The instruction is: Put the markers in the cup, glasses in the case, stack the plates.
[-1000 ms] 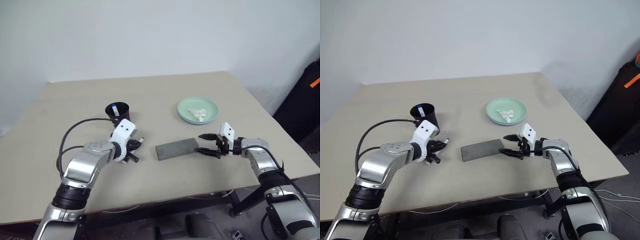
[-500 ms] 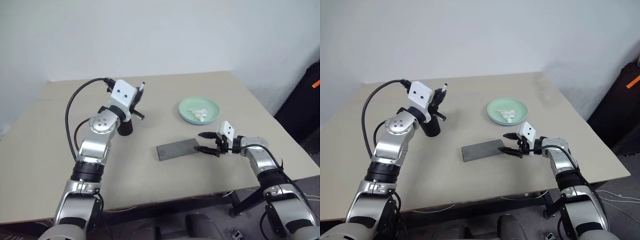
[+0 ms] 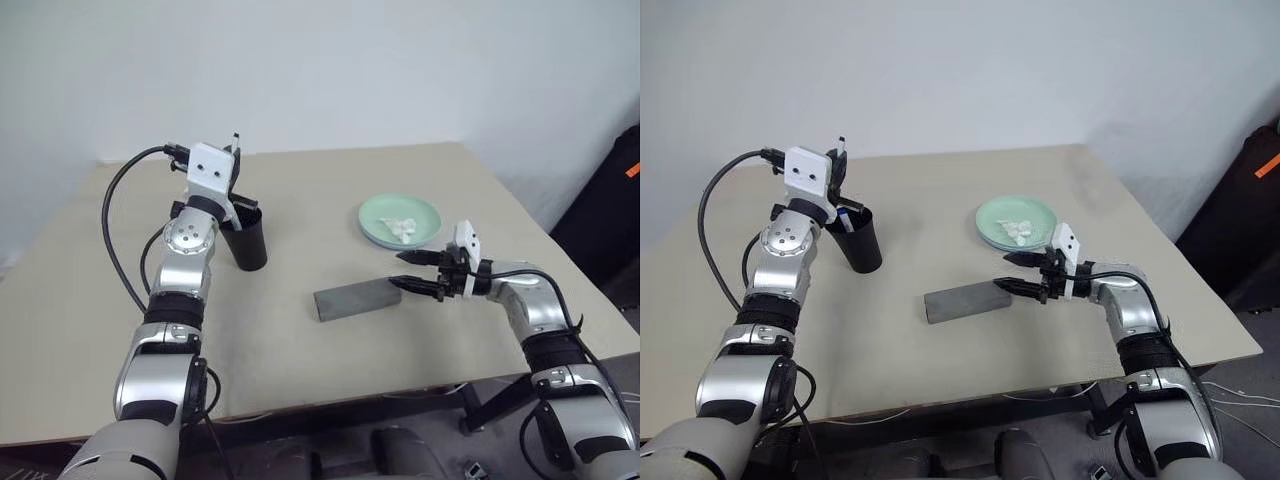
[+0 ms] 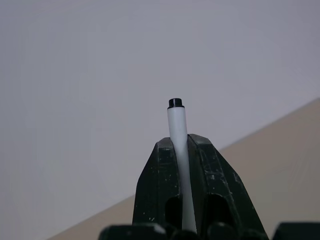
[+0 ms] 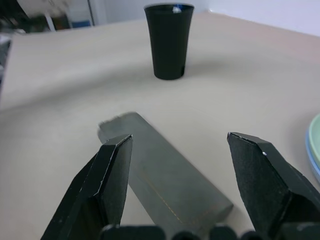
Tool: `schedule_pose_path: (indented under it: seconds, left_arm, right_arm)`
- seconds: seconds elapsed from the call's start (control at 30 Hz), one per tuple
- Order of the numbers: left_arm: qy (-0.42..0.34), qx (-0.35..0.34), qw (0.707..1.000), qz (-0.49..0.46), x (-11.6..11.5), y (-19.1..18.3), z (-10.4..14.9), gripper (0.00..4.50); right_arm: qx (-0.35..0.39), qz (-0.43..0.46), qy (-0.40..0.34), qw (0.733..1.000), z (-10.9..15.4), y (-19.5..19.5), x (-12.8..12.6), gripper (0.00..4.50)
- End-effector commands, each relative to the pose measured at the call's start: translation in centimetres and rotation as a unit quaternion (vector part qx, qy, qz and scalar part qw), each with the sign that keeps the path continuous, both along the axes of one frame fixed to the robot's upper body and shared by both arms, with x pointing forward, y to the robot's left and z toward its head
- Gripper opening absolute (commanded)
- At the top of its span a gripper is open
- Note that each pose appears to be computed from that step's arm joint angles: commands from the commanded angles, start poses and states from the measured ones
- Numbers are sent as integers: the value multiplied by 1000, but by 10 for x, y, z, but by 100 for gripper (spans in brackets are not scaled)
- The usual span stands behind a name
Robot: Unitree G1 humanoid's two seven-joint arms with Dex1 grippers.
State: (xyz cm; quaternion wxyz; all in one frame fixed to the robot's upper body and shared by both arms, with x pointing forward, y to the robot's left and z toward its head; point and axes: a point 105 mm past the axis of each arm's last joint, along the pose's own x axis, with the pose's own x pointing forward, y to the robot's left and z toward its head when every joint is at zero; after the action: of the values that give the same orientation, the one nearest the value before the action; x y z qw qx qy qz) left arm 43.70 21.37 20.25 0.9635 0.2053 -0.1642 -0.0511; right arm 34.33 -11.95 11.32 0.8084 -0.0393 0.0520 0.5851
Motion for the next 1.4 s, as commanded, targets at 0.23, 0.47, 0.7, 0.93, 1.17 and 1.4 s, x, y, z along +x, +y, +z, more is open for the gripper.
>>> schedule_pose_path:
  seconds: [0.23, 0.47, 0.7, 0.93, 1.17, 1.4]
  left_arm:
    - [-37, -4, 999, -4, 2, -2, 15, 5]
    - [-35, -37, 999, -17, 2, -7, 10, 88]
    - [-41, -54, 997, -22, 1, -11, 12, 260]
    - [-44, -70, 996, -31, -1, -10, 16, 260]
    - [-20, -115, 990, -82, -18, -1, 20, 260]
    - [94, -116, 958, -243, -91, -18, 2, 260]
  right_arm:
    - [30, 4, -23, 999, 28, -2, -3, 328]
    - [27, 2, -26, 999, 28, 0, -2, 328]
    - [24, 1, -29, 999, 27, 0, -1, 328]
    - [25, -2, -34, 999, 28, 0, 0, 328]
    - [29, -18, -44, 998, 31, -4, 5, 328]
    - [37, -46, -47, 997, 35, -17, 8, 328]
